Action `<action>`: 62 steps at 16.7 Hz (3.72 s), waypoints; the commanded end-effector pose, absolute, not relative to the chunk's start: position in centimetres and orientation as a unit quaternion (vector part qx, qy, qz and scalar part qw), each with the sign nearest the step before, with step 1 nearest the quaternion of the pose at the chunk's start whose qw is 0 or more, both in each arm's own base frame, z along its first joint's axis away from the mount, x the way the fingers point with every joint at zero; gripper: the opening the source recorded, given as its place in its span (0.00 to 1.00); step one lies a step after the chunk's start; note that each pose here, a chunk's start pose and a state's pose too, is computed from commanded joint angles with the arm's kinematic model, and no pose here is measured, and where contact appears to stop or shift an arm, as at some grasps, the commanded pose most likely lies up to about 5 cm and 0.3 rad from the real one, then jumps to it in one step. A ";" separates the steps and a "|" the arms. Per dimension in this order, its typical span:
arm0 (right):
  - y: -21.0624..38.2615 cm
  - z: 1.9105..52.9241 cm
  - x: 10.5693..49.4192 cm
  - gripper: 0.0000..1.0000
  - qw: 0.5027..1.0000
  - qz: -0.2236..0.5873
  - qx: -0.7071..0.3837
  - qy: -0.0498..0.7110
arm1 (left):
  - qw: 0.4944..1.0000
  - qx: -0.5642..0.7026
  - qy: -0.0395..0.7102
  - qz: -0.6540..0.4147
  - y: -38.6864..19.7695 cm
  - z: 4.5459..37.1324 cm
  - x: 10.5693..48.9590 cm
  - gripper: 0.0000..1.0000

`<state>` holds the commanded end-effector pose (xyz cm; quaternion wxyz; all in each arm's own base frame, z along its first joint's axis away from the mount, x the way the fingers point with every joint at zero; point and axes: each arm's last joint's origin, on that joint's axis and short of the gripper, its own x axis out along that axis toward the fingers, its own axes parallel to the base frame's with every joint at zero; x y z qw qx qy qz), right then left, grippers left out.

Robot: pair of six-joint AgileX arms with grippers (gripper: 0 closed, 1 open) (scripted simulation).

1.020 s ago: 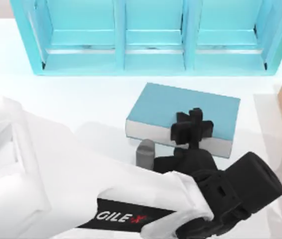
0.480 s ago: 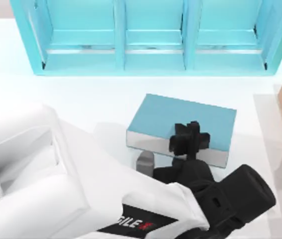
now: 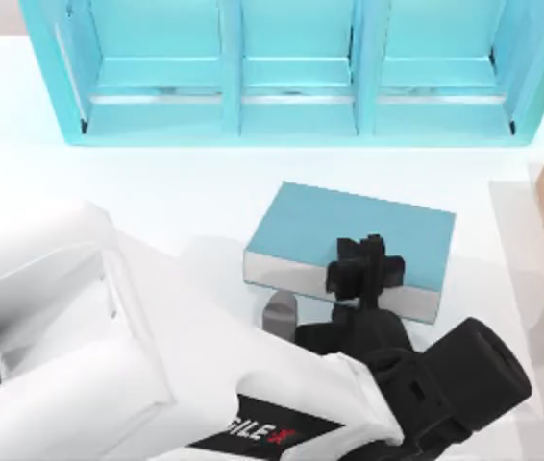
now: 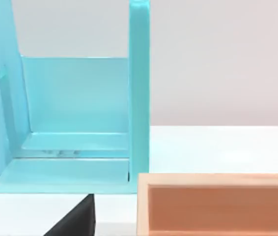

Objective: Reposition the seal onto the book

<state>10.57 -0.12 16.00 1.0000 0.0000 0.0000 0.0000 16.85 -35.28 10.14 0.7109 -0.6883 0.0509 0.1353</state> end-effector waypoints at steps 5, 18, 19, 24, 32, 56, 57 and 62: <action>-0.1 16.0 10.6 1.00 1.000 0.000 0.000 0.000 | 0.711 -0.688 0.051 0.135 -35.3 10.1 16.9 0.90; -0.1 16.0 10.6 1.00 1.000 0.000 0.000 0.000 | 0.712 -0.687 0.054 0.136 -35.5 9.8 16.3 1.00; -0.1 16.0 10.6 1.00 1.000 0.000 0.000 0.000 | 0.712 -0.687 0.055 0.137 -35.7 9.6 15.9 1.00; -0.1 16.0 10.6 1.00 1.000 0.000 0.000 0.000 | 0.711 -0.685 0.066 0.147 -36.5 8.1 12.2 1.00; -0.1 16.0 10.6 1.00 1.000 0.000 0.000 0.000 | 0.723 -0.671 0.060 0.154 -35.4 8.9 4.9 1.00; -0.1 16.0 10.6 1.00 1.000 0.000 0.000 0.000 | 0.719 -0.622 0.096 0.293 -24.6 17.1 12.6 1.00; -0.1 16.0 10.6 1.00 1.000 0.000 0.000 0.000 | 0.726 -0.605 0.114 0.306 -22.8 17.4 13.5 1.00; -0.1 16.0 10.6 1.00 1.000 0.000 0.000 0.000 | 0.779 -0.499 0.229 0.302 -13.4 17.7 15.2 1.00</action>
